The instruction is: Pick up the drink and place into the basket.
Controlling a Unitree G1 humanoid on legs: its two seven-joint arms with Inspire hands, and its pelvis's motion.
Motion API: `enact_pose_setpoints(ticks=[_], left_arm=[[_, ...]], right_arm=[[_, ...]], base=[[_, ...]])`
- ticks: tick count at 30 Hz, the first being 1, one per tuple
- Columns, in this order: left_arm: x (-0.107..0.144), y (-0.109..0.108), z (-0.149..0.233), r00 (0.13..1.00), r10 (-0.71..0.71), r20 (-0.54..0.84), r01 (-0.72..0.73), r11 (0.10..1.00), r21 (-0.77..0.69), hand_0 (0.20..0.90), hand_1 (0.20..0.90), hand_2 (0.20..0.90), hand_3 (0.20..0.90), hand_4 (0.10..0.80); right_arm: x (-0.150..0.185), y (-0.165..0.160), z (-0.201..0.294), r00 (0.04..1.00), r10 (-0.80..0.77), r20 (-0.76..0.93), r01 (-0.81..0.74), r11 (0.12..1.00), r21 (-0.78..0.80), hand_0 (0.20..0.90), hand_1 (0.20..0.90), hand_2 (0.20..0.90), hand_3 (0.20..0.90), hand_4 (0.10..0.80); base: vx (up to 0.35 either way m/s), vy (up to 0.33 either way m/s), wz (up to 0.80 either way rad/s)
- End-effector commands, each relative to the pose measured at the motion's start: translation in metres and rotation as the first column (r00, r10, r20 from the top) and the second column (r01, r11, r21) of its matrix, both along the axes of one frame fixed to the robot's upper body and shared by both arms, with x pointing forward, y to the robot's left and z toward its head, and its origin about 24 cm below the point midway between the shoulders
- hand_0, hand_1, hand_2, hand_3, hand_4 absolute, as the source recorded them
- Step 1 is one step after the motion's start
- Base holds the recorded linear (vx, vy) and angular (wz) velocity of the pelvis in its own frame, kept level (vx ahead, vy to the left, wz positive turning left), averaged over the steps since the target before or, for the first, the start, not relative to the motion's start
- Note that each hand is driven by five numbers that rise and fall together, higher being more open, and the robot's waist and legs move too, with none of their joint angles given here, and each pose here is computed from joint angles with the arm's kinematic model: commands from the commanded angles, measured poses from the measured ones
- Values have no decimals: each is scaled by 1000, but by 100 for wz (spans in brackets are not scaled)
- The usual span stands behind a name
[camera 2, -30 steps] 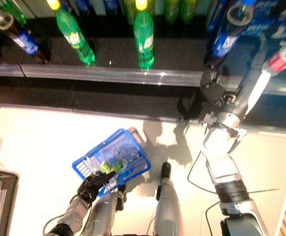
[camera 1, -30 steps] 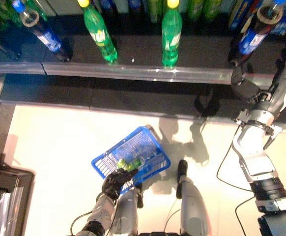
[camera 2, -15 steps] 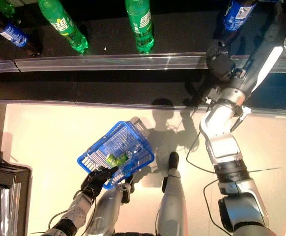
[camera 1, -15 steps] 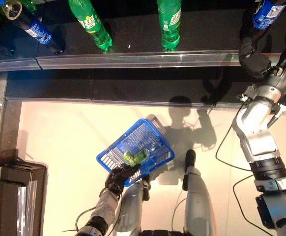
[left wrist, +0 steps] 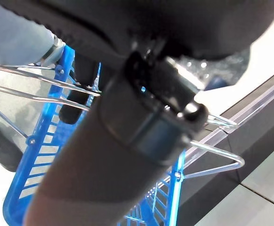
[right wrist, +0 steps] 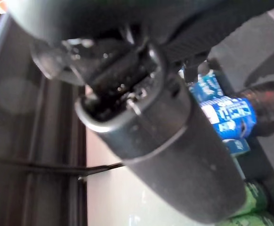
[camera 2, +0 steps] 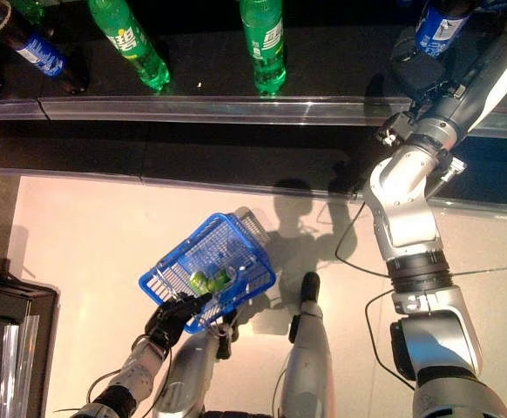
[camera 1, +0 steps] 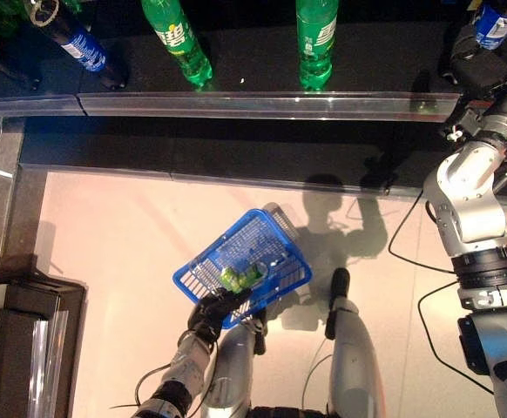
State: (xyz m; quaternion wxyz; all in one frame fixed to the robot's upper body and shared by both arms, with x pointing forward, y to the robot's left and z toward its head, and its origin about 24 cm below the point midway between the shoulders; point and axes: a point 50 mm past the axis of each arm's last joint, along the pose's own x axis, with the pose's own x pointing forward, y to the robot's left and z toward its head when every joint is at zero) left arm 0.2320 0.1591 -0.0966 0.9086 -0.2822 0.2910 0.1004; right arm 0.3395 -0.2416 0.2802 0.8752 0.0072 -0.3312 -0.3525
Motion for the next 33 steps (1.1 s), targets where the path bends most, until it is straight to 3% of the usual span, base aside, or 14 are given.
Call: enact_pose_setpoints(ticks=[1, 18, 31, 33], left_arm=[[-27, 50, -6, 998, 68, -20, -65, 994, 90, 300, 300, 300, 200, 100], [-25, 55, -1, 999, 34, -12, -33, 995, 95, 300, 300, 300, 200, 100], [-29, 61, 0, 1000, 28, -12, -27, 996, 87, 300, 300, 300, 200, 100], [-29, 60, 0, 1000, 21, -8, -20, 996, 83, 300, 300, 300, 200, 100]], right_arm=[[-26, 2, 78, 964, 36, 262, -6, 993, -114, 900, 900, 900, 900, 800], [-10, -30, 105, 979, 7, 202, -6, 1000, -5, 900, 900, 900, 900, 800], [-13, -37, 125, 980, -52, 191, 63, 997, -49, 900, 900, 900, 900, 800], [-14, -37, 127, 980, -57, 189, 70, 996, -60, 754, 754, 754, 730, 630]], base=[[35, -14, 5], [14, -6, 3], [2, 0, 0], [16, -3, -6]])
